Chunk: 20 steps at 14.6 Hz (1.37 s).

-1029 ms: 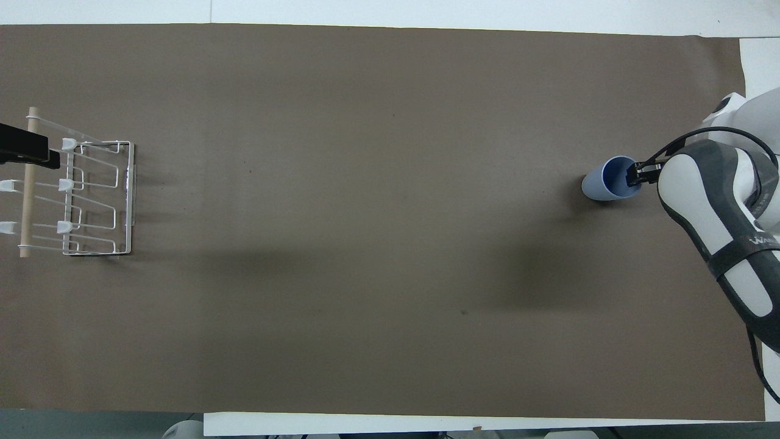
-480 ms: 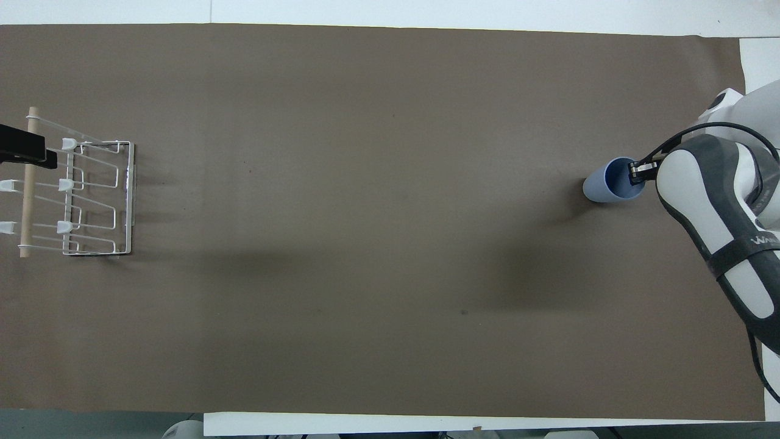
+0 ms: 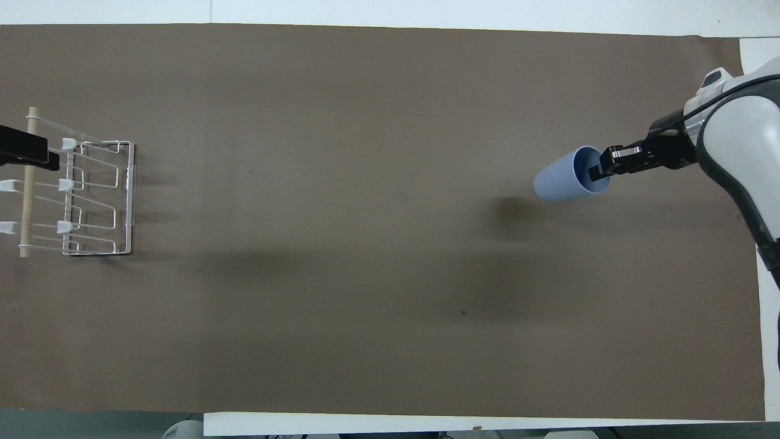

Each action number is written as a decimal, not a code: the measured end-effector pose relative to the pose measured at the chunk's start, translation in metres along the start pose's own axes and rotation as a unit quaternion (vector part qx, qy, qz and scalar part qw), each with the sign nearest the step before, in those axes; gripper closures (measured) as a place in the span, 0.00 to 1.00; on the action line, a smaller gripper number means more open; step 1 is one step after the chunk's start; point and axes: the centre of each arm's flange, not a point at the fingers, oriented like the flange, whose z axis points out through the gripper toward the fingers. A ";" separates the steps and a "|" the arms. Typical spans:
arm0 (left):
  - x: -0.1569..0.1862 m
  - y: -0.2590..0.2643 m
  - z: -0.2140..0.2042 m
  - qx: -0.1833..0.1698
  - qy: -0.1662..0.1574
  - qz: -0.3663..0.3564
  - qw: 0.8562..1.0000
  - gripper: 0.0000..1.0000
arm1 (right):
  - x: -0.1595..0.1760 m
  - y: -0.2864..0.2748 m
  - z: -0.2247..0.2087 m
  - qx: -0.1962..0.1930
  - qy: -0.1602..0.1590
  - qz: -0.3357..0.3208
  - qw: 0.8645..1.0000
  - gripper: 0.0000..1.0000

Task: Hang cup on cup holder
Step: 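Lift the blue cup with the right gripper while the left gripper approaches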

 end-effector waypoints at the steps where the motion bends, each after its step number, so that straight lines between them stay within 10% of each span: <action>1: -0.001 -0.001 0.002 0.000 -0.002 -0.001 1.000 0.00 | -0.004 -0.013 -0.005 0.034 -0.001 0.005 0.999 0.94; 7: -0.018 -0.003 0.022 0.001 -0.024 -0.036 0.999 0.00 | -0.001 -0.117 0.008 0.227 -0.029 0.118 0.966 0.94; 13: -0.025 0.060 0.022 -0.006 -0.011 -0.139 0.990 0.00 | 0.001 -0.237 0.068 0.232 -0.031 0.193 0.953 0.95; 20: -0.031 0.155 0.012 -0.131 -0.023 -0.411 0.902 0.00 | 0.000 -0.257 0.089 0.226 -0.012 0.219 0.949 0.95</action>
